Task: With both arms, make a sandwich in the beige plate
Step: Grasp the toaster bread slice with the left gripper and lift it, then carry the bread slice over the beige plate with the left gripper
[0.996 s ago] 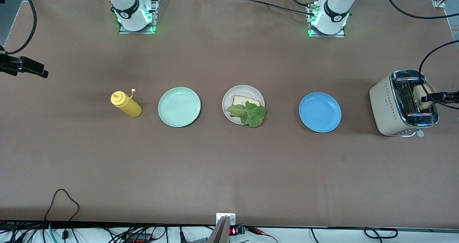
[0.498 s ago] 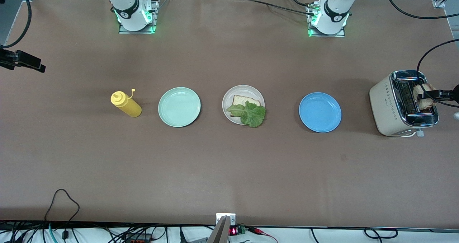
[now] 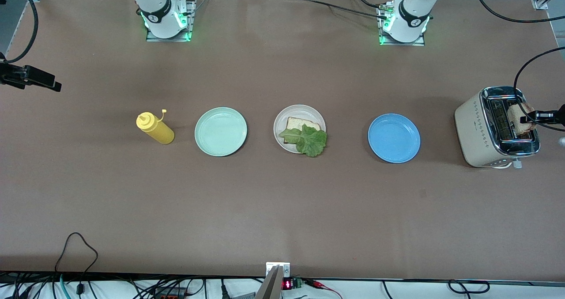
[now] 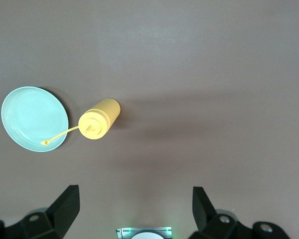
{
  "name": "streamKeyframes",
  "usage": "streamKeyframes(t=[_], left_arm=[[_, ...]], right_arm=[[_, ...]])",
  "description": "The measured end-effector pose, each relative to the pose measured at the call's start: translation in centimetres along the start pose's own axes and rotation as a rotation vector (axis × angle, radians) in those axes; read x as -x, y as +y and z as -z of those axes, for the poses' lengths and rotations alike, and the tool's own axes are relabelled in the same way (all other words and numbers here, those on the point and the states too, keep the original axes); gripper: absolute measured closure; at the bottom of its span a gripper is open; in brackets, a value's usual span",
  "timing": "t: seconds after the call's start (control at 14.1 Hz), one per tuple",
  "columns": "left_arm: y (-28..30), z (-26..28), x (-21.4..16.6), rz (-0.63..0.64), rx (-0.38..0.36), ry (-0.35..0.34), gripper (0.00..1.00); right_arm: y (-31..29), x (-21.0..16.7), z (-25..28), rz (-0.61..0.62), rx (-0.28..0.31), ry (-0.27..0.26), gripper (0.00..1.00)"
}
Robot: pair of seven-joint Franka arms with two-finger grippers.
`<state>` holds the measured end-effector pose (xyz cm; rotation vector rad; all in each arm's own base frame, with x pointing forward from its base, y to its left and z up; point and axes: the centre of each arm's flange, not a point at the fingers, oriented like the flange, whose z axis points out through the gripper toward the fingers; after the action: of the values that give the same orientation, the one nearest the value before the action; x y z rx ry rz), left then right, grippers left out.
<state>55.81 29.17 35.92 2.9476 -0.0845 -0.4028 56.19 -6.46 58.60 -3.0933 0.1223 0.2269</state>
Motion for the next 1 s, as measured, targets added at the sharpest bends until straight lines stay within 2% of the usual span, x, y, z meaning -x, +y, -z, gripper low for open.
streamKeyframes(t=[0.21,0.64,0.85,1.0], left_arm=[[0.7,1.5,0.2,-0.027,-0.014,0.02,0.86],[5.8,13.6,3.2,-0.075,-0.076,0.097,0.86],[11.7,17.4,3.5,-0.161,-0.082,0.09,0.9],[17.2,17.5,2.5,-0.255,-0.036,0.074,0.9]], right_arm=[[0.0,-0.1,-0.2,0.0,0.0,-0.004,0.0],[0.8,-0.1,-0.3,-0.015,-0.002,-0.007,0.0],[0.9,-0.1,-0.3,-0.018,-0.002,-0.006,0.0],[1.0,-0.1,-0.3,-0.018,-0.002,-0.006,0.0]])
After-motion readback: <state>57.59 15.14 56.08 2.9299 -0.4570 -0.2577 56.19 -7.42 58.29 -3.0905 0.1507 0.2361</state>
